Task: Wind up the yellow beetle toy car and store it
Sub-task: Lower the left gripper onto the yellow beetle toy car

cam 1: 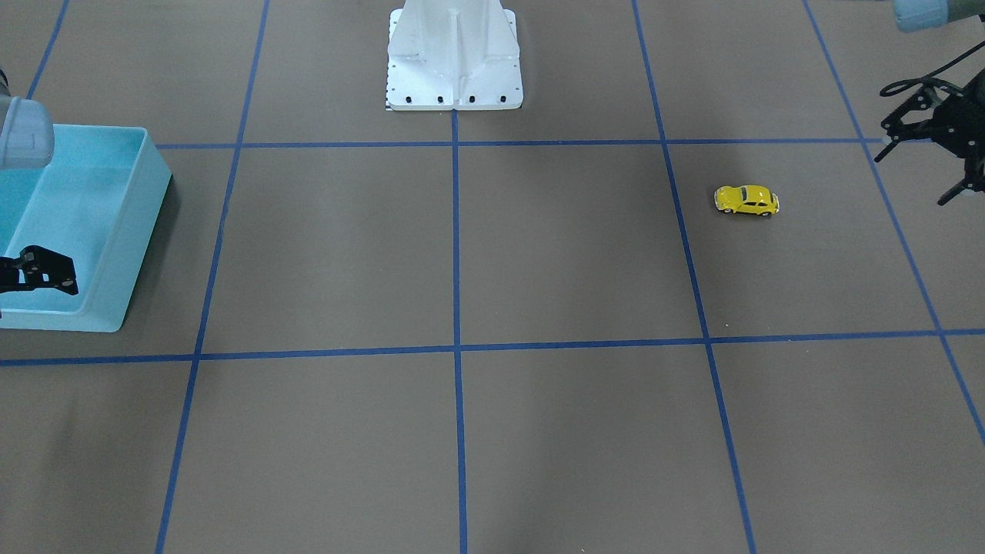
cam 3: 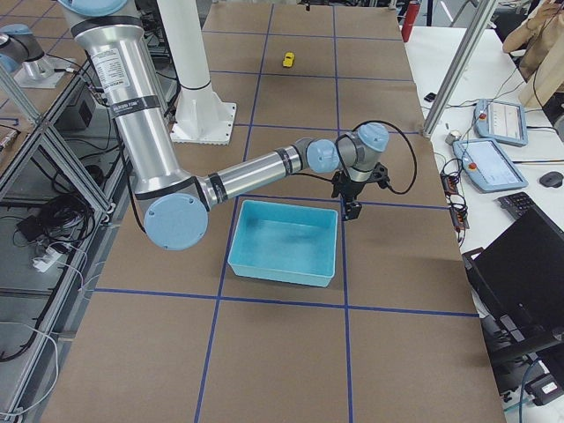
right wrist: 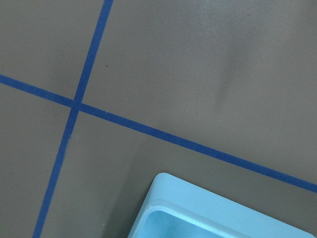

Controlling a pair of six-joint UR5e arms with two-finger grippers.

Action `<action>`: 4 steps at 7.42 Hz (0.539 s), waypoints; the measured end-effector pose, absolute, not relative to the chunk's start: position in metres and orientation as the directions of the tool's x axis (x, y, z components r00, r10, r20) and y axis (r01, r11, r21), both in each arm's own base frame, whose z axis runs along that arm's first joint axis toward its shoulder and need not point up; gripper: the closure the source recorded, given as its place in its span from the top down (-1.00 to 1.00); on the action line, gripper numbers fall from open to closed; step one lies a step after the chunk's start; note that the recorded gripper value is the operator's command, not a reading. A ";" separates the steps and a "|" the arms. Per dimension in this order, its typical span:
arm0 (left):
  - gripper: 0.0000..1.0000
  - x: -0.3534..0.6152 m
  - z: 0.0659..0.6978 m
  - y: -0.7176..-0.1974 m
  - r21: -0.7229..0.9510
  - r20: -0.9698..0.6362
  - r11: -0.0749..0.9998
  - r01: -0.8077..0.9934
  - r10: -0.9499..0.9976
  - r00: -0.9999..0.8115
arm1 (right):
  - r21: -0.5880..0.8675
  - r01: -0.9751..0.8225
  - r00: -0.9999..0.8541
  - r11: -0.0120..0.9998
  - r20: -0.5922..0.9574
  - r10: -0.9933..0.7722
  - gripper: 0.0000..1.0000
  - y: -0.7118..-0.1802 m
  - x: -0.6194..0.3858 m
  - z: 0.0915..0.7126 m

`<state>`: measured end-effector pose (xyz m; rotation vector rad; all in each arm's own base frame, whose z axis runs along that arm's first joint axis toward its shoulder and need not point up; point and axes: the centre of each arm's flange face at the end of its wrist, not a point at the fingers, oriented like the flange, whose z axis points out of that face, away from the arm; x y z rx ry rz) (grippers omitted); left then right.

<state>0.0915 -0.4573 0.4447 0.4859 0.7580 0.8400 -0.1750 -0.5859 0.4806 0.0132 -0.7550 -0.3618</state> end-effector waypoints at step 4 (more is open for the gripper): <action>1.00 0.180 0.423 -0.404 0.690 -0.314 0.390 -0.610 0.920 0.233 | 0.139 0.316 0.670 0.938 0.668 -0.325 1.00 -0.586 -0.175 0.481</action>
